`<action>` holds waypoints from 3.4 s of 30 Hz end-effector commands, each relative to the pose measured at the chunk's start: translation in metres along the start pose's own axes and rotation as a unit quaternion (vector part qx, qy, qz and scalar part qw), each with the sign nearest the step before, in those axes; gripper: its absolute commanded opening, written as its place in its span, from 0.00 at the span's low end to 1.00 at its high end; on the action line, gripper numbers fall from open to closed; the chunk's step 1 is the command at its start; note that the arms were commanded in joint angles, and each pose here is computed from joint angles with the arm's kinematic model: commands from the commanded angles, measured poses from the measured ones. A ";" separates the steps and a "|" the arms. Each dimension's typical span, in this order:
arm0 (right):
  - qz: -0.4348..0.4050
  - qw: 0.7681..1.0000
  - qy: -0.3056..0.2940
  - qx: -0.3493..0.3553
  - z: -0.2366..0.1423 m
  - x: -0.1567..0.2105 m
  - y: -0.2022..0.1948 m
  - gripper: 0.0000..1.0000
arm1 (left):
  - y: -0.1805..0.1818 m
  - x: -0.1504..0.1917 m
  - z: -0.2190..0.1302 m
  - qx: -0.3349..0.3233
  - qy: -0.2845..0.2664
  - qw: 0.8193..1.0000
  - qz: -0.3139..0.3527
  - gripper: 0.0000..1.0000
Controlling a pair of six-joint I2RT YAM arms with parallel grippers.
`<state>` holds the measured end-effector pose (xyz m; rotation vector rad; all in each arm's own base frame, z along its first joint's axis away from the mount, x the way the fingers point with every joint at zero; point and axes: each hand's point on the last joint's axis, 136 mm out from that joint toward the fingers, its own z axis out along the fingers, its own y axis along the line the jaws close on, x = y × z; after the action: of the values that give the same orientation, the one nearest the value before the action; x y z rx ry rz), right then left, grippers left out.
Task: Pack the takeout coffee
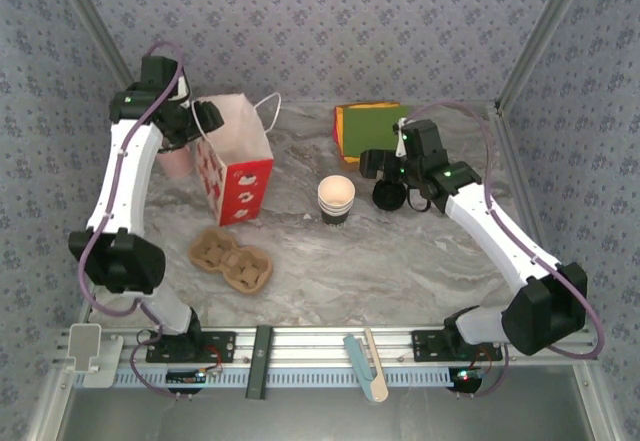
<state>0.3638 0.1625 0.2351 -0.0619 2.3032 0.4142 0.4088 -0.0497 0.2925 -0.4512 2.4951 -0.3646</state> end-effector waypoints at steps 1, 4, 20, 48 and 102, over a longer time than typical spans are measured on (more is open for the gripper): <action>-0.007 1.000 0.001 -0.002 -0.006 -0.005 0.009 1.00 | 0.012 0.009 -0.007 -0.019 -0.011 1.000 0.001 0.69; -0.014 1.000 0.009 -0.005 -0.003 -0.003 0.015 1.00 | 0.023 0.017 -0.001 -0.036 -0.002 0.999 0.009 0.67; -0.036 0.999 0.003 0.006 -0.006 -0.007 0.028 1.00 | 0.007 0.003 0.006 -0.012 -0.012 1.000 0.015 0.08; -0.031 0.999 0.005 0.039 -0.007 -0.005 0.012 1.00 | -0.124 -0.034 0.080 0.154 0.021 0.983 0.099 0.06; -0.031 0.999 0.013 0.025 0.012 -0.015 0.022 1.00 | -0.095 -0.042 0.074 0.277 0.037 0.960 0.020 0.50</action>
<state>0.3733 0.1835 0.2337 -0.1053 2.3504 0.3161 0.5141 -0.1300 0.2518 -0.2026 2.4182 -0.9798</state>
